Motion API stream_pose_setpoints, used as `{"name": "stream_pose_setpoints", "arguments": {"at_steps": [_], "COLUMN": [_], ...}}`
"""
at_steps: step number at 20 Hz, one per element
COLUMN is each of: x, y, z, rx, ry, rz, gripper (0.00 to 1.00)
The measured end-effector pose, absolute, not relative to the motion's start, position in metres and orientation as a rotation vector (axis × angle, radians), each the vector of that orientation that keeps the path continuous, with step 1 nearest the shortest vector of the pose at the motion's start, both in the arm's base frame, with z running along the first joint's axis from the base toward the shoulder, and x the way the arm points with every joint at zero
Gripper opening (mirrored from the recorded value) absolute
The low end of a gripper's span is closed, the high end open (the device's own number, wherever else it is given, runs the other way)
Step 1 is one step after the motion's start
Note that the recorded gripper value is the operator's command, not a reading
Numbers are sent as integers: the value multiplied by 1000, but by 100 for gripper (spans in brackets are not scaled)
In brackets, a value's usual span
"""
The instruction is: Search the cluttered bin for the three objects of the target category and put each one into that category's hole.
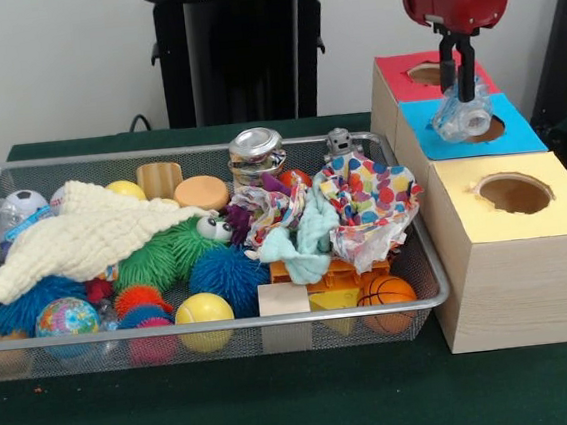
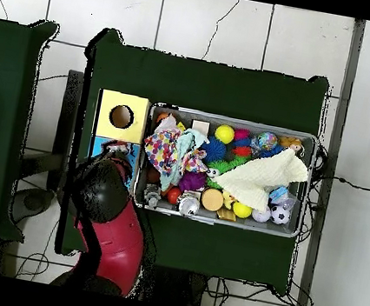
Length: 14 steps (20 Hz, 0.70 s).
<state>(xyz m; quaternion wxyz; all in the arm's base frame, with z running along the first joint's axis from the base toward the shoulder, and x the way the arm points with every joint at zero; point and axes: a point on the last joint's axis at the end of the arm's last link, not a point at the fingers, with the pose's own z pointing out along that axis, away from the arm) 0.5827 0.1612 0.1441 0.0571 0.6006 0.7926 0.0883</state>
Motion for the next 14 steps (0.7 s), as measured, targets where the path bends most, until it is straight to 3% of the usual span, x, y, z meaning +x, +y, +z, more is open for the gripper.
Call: {"name": "stream_pose_setpoints", "arguments": {"at_steps": [14], "x": [582], "y": [161], "z": [145], "rx": [1818], "ry": [2408], "rz": [268], "gripper": [0]}}
